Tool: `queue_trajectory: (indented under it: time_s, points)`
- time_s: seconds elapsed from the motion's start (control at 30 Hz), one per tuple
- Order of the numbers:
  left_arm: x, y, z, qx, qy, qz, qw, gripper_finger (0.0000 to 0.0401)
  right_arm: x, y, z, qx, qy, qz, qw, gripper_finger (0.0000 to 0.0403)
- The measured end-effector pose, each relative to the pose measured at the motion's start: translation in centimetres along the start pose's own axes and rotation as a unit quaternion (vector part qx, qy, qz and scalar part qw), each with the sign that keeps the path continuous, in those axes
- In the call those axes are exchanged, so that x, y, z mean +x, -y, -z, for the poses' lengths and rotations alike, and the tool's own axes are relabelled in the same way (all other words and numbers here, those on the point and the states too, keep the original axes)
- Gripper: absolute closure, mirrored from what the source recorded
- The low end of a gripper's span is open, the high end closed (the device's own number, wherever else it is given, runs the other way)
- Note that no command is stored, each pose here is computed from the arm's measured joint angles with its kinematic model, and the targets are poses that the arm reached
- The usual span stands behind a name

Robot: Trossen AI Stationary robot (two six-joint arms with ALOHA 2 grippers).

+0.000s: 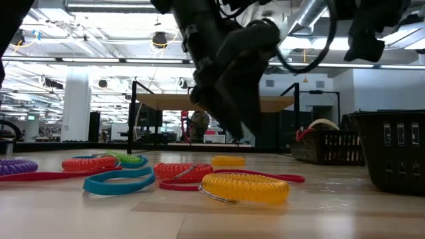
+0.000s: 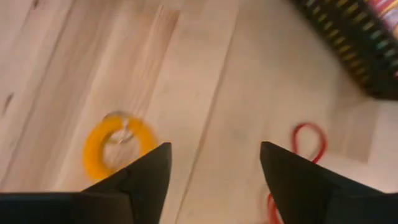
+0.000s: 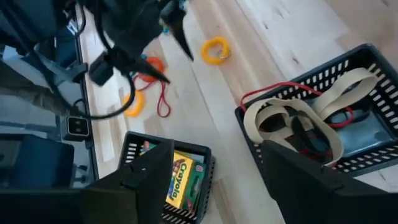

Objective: Pick & Place Office Desk Supplies
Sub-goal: Put the top orange spring keychain into the left black bin

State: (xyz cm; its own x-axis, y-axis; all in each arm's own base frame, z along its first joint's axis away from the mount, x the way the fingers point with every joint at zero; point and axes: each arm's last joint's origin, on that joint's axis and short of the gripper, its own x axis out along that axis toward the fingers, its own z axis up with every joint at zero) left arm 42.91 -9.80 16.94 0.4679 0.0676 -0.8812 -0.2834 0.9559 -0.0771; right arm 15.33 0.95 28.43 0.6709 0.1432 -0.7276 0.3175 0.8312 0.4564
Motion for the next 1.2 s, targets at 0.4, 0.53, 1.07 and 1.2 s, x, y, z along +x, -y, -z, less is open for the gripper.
queue_trajectory:
  time_s: [0.4,0.53,1.07,1.2]
  points:
    - [1.2,-1.5,0.2,-0.007,-0.026,-0.038,0.999,0.0125,0.5,-0.1,0.0,-0.003,-0.012,0.004,1.0,0.0163]
    - [2.9,-2.4,0.3,-0.014,-0.035,-0.053,0.998,0.0127,0.6,-0.1,0.0,-0.002,-0.014,0.006,1.0,0.0163]
    - [3.7,-3.6,-0.3,-0.07,-0.058,0.004,0.996,0.038,0.6,-0.3,0.1,0.01,-0.025,-0.014,1.0,0.0163]
    - [1.2,-3.4,-2.1,-0.103,-0.001,0.045,0.994,0.0395,0.6,-0.4,-0.2,0.008,-0.013,-0.023,1.0,0.0165]
